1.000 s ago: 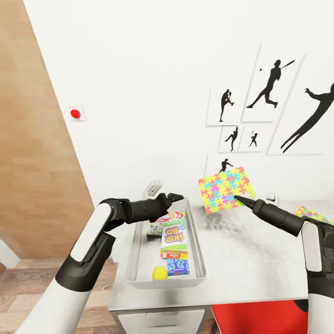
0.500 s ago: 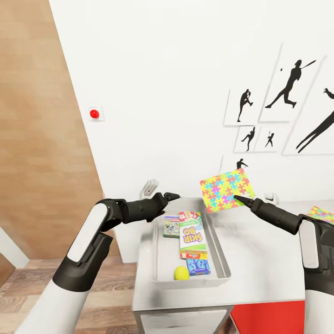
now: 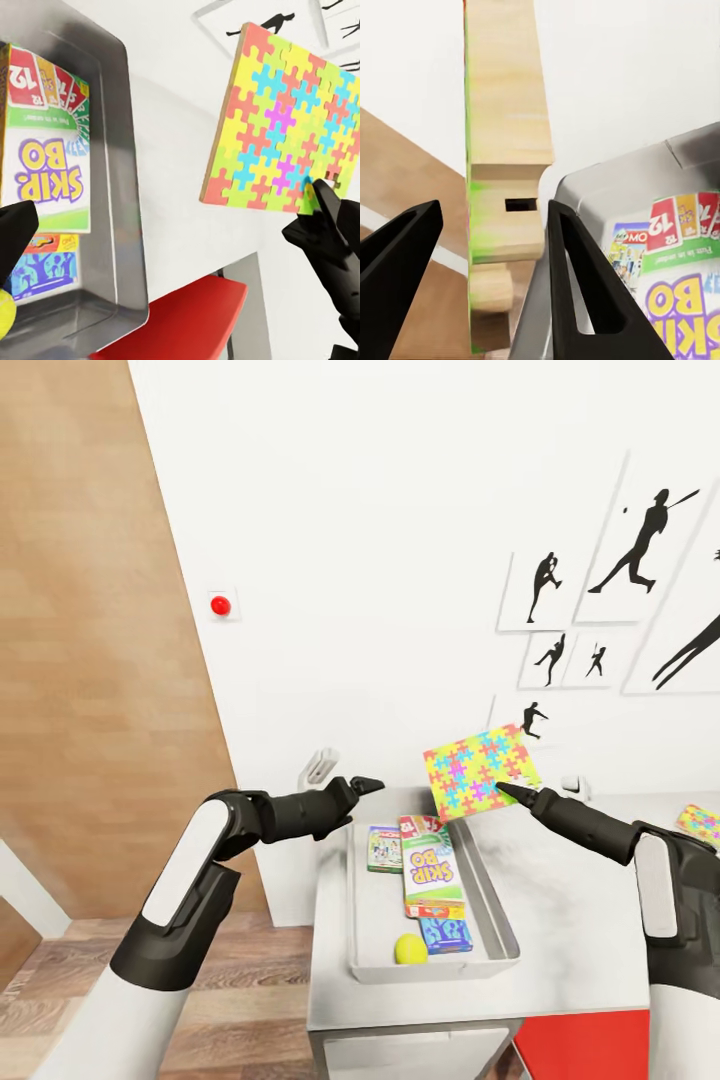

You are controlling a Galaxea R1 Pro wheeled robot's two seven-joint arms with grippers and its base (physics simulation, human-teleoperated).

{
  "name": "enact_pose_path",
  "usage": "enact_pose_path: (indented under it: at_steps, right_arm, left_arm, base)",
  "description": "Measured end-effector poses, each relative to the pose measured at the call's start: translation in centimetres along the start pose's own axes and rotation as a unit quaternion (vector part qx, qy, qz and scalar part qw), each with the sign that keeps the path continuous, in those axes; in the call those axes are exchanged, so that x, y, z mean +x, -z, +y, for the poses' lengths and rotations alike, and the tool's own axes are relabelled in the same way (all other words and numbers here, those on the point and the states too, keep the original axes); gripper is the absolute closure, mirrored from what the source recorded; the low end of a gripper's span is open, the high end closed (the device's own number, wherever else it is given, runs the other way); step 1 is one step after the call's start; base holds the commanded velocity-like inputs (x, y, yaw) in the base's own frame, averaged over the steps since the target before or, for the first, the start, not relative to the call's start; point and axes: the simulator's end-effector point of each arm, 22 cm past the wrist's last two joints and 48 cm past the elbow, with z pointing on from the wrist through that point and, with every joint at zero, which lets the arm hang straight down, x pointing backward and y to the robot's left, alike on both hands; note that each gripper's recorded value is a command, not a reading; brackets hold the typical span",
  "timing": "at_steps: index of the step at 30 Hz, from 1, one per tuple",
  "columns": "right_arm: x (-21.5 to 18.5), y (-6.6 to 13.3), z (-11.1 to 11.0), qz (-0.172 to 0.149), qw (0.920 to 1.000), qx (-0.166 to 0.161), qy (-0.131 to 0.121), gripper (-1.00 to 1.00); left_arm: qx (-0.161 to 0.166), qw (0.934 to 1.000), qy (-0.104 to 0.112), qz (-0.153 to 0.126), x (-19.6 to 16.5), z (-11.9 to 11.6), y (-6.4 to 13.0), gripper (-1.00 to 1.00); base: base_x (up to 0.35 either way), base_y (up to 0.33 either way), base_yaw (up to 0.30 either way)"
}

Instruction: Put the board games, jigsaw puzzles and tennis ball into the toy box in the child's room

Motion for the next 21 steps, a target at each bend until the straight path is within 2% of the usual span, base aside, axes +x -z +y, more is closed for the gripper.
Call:
enact_pose_path:
  at_steps: [6,12,21]
  right_arm:
    - [1.8,-1.4,-0.1,0.020,0.9997,0.000,-0.013,1.00]
    - [2.4,-2.9,-1.2,0.033,0.9988,0.016,-0.031,1.00]
    - [3.9,-4.7,-2.9,0.058,0.9955,0.025,-0.071,1.00]
  left_arm:
    - [-0.010,0.9998,0.012,-0.011,-0.9,1.5,0.6,-1.00]
    - [-0.016,0.9995,0.021,-0.016,-1.3,2.6,1.0,-1.00]
    - [-0.024,0.9992,0.023,-0.022,-1.9,3.6,1.5,-1.00]
  base:
    - [0.000,0.005,0.000]
    - [0.000,0.020,0.000]
    - [0.000,0.200,0.000]
